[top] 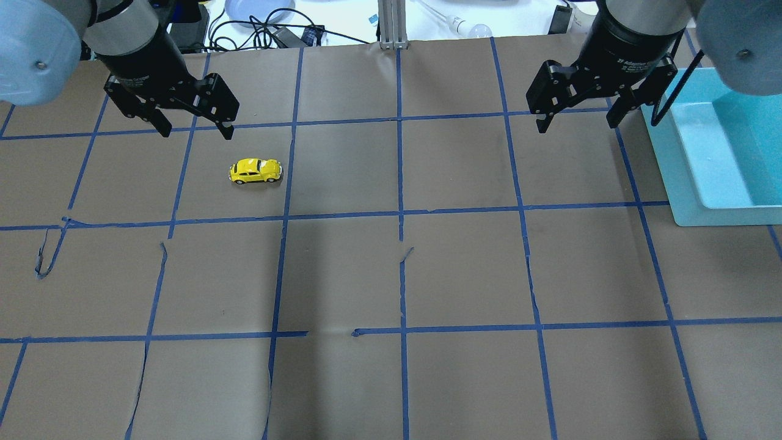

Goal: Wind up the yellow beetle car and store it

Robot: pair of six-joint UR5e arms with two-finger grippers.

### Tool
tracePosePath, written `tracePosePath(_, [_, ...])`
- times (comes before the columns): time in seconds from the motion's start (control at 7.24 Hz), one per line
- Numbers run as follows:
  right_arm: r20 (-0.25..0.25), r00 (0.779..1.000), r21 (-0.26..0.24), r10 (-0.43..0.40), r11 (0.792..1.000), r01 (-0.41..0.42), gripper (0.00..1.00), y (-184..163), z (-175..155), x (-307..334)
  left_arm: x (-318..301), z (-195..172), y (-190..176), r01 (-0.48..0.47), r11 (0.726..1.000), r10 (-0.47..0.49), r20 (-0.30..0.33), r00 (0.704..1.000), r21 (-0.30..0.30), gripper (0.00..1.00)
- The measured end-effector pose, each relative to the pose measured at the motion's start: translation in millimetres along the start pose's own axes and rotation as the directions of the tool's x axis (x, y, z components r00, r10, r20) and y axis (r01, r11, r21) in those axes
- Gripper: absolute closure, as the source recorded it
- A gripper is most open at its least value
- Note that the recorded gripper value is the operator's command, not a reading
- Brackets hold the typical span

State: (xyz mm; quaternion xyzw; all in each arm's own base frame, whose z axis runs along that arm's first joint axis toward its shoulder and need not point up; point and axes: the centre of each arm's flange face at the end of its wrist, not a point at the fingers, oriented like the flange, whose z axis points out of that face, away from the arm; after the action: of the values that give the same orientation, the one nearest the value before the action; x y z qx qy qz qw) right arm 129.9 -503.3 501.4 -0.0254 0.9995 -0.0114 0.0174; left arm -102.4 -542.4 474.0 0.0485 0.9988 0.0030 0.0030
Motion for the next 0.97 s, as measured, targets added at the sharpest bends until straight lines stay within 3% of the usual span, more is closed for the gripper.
tracePosePath(0.69, [-0.005,1.0,0.017,0.003,1.0,-0.003,0.0,-2.4,-1.8,5.4,-3.4,4.2,-5.3,0.0,1.0,0.0,0.005,1.0,0.016,0.0])
tracePosePath(0.97, [-0.011,1.0,0.019,0.024,1.0,-0.023,0.0,-2.8,-2.8,14.7,-3.9,11.4,-10.6,0.072,0.997,-0.072,-0.003,0.997,0.009,0.0])
